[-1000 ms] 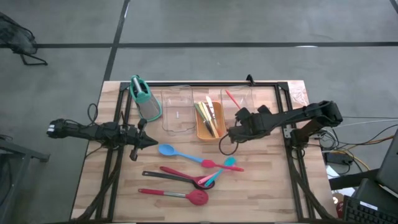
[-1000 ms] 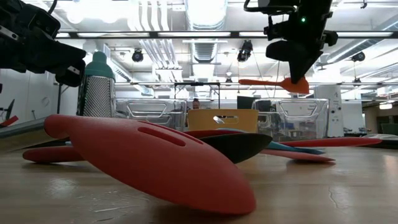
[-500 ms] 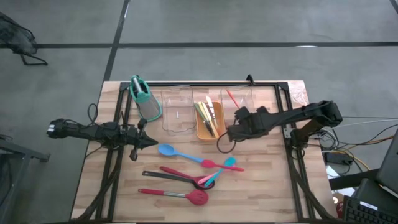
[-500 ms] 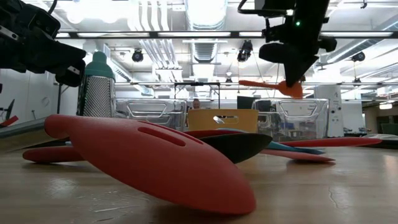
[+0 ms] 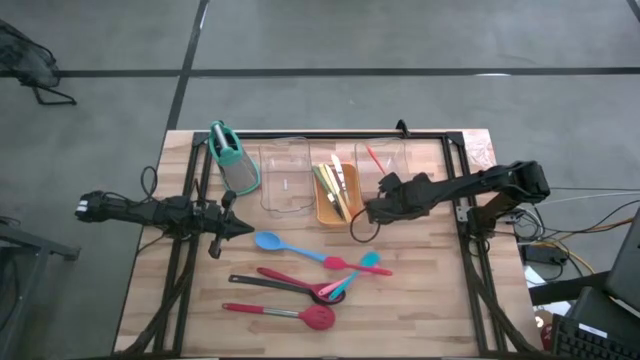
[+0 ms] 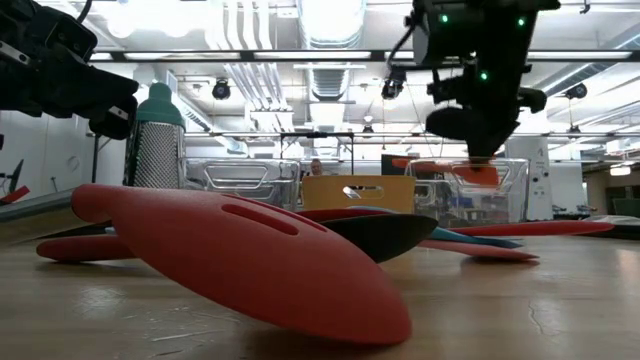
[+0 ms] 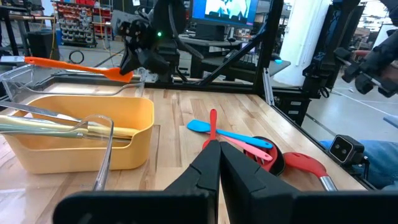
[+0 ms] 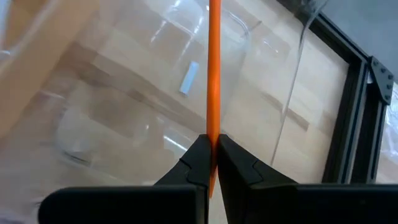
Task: Pick & Place Kitchen Items
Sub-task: Put the orange spatula into the right transparent bin
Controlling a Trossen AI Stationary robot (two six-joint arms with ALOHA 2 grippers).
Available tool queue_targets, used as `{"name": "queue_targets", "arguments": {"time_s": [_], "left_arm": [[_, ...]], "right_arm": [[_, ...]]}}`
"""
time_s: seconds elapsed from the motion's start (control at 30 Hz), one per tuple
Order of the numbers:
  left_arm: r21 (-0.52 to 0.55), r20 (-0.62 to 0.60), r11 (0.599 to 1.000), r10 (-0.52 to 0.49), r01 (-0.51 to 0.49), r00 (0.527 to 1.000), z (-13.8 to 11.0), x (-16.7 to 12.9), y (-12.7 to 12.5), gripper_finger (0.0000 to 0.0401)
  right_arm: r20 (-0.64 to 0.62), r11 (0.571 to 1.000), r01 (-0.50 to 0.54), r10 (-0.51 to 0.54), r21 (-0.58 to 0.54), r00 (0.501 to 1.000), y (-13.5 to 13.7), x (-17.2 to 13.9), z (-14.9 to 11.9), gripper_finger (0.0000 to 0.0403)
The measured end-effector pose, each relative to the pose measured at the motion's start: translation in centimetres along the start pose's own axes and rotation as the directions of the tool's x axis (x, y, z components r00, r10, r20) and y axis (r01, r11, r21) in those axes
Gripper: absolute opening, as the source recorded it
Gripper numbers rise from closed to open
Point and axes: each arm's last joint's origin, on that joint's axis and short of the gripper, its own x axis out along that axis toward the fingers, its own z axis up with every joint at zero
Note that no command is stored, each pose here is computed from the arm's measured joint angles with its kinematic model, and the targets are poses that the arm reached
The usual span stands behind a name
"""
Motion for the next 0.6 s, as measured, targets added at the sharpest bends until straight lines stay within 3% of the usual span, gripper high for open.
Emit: {"name": "queue_targets", "arguments": {"time_s": [0.43, 0.6], "left_arm": [[0.0, 0.0, 1.0, 0.0, 0.0, 1.0, 0.0, 0.0, 0.0, 0.0012], [0.0, 0.0, 1.0, 0.0, 0.0, 1.0, 0.0, 0.0, 0.0, 0.0012]], "right_arm": [[-0.015, 1.0, 0.021, -0.021, -0.001, 1.0, -0.1, 1.0, -1.0, 0.0013], [0.008, 1.0, -0.011, 0.011, -0.003, 1.0, 0.2, 0.1, -0.2, 0.0037]]}}
